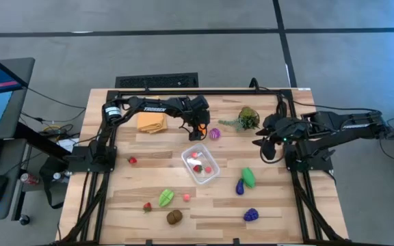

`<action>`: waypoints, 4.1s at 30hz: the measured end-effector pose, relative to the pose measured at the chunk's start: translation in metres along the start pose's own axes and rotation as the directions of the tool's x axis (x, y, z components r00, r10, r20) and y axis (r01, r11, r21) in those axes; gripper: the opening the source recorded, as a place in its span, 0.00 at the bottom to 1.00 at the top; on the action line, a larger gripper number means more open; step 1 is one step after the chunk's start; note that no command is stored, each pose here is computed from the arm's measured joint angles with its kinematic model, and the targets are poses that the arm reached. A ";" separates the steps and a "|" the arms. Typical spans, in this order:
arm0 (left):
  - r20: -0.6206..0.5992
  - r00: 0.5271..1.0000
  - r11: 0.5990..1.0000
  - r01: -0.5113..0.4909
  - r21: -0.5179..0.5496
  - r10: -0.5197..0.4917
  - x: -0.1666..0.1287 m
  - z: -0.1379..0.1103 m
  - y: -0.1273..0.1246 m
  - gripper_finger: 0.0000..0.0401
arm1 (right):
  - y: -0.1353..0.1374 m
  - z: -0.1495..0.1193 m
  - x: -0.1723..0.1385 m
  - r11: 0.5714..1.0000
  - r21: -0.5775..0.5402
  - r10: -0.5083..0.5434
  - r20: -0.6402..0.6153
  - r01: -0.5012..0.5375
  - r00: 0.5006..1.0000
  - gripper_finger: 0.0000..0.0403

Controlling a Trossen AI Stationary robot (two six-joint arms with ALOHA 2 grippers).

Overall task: Pick and placing Produce into tupperware
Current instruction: Put the orange into the transparent bin

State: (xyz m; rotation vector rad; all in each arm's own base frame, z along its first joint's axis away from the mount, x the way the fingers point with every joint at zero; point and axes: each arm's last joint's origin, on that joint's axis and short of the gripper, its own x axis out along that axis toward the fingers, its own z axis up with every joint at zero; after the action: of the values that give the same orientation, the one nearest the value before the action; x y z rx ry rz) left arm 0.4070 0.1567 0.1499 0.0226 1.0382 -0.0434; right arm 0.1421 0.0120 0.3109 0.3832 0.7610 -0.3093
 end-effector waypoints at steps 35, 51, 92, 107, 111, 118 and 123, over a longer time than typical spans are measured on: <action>-0.039 0.999 0.997 -0.033 0.070 0.035 0.000 -0.003 0.001 0.62 | 0.000 0.000 0.000 1.000 0.000 -0.016 0.012 0.016 1.000 0.58; -0.039 0.999 0.997 -0.031 0.070 0.034 0.000 -0.003 0.001 0.62 | 0.000 0.000 0.000 1.000 0.001 -0.016 0.012 0.016 1.000 0.58; -0.086 0.952 0.954 0.298 0.041 -0.293 -0.093 0.075 -0.044 0.62 | 0.001 0.003 0.003 0.999 -0.032 -0.030 0.039 0.031 0.999 0.58; -0.155 0.927 0.926 0.360 0.112 -0.341 -0.077 0.076 -0.092 0.62 | 0.010 0.007 0.021 0.998 -0.049 -0.045 -0.008 0.044 0.999 0.58; -0.216 0.918 0.928 0.358 0.100 -0.331 -0.065 0.064 -0.097 0.62 | 0.016 0.005 0.026 0.996 -0.077 -0.038 -0.032 0.035 0.999 0.58; -0.257 0.905 0.932 0.361 0.037 -0.340 -0.045 0.047 -0.099 0.62 | 0.023 0.002 0.029 0.994 -0.108 -0.022 -0.048 0.016 0.999 0.58; -0.245 0.908 0.934 0.357 0.024 -0.341 -0.035 0.041 -0.101 0.62 | 0.025 0.002 0.029 0.995 -0.100 -0.013 -0.040 0.009 0.999 0.58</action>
State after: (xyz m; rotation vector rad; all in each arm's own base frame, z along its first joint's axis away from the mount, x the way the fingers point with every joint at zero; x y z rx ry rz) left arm 0.4201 0.0550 0.2013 -0.0998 1.2708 -0.4121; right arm 0.1731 0.0292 0.2970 0.2918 0.8151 -0.2732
